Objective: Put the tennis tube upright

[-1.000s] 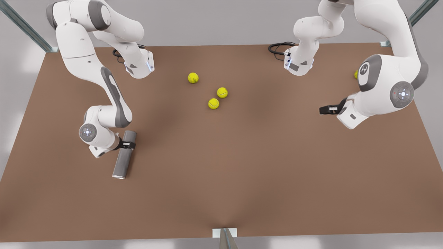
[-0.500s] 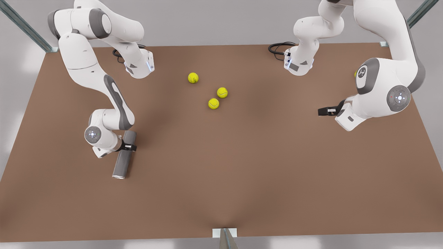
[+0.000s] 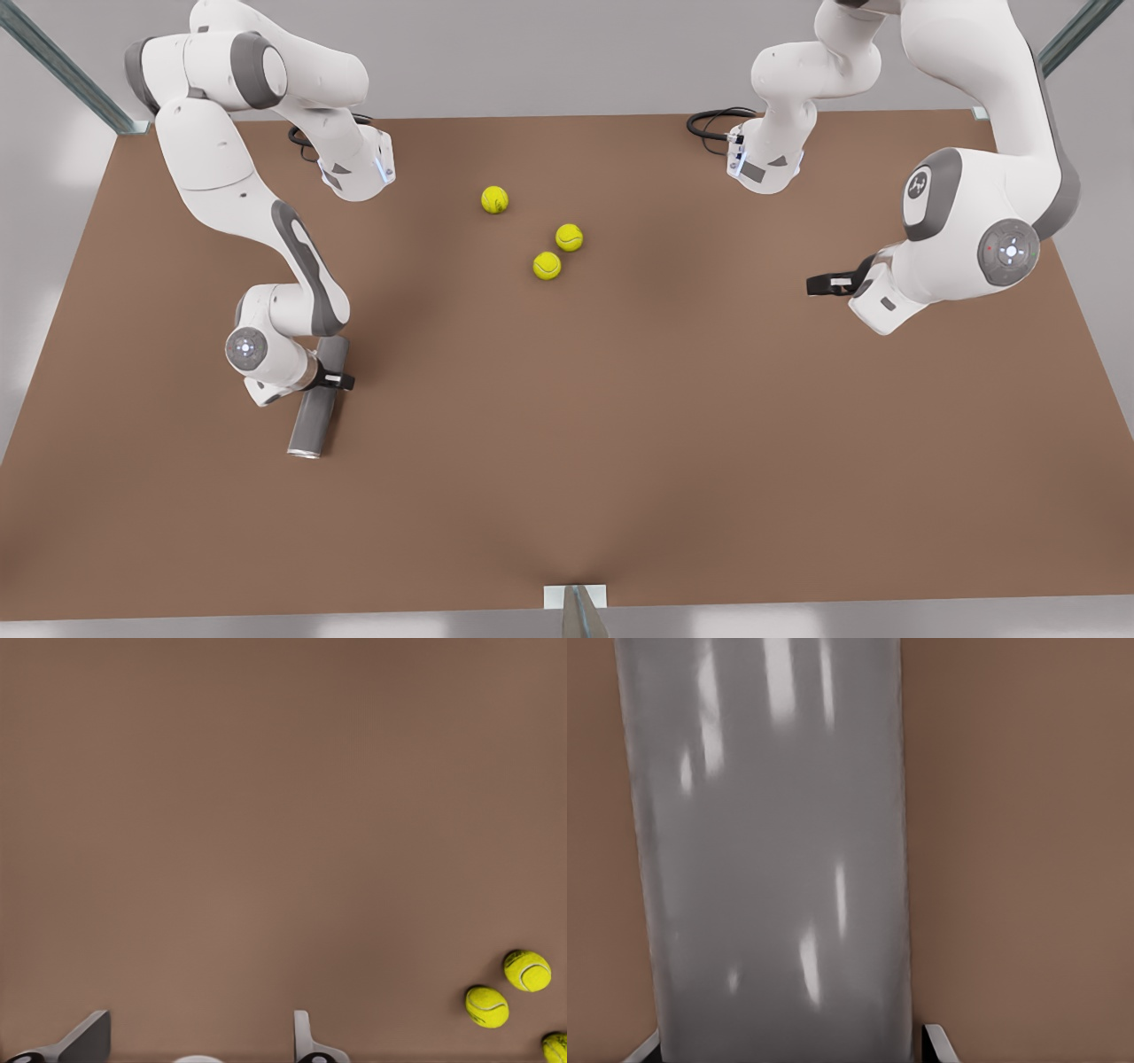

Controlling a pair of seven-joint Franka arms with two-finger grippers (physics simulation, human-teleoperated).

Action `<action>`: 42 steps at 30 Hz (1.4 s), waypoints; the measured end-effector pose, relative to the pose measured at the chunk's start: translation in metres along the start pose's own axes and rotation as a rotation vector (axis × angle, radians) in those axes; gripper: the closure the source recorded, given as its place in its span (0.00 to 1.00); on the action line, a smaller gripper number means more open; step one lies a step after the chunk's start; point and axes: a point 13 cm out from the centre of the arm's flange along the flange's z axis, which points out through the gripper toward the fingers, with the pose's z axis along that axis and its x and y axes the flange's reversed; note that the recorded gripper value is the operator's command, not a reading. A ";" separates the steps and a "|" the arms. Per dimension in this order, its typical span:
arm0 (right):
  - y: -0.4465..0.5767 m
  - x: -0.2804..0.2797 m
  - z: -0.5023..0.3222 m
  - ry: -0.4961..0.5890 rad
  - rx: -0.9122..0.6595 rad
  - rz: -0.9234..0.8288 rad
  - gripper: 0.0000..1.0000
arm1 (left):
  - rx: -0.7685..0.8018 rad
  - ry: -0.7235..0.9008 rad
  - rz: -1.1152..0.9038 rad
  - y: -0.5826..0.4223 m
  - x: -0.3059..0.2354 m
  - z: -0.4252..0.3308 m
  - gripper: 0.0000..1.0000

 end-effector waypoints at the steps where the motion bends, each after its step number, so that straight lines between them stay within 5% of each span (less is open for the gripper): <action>1: 0.000 0.000 0.000 0.000 0.000 0.002 0.05 | 0.000 0.001 0.000 0.000 0.000 0.000 0.00; 3: 0.000 -0.001 0.000 -0.003 -0.001 0.003 0.30 | 0.000 0.003 -0.002 0.000 0.000 0.001 0.00; 16: 0.022 -0.017 -0.044 -0.057 -0.010 -0.065 0.33 | -0.001 0.028 -0.010 0.001 -0.003 0.010 0.00; 33: 0.348 0.019 -0.106 -0.276 0.130 -0.991 0.33 | 0.006 0.045 -0.017 -0.004 -0.012 0.035 0.00; 42: 0.413 0.065 -0.061 -0.253 0.239 -1.501 0.33 | 0.088 0.033 -0.034 -0.021 -0.030 0.085 0.00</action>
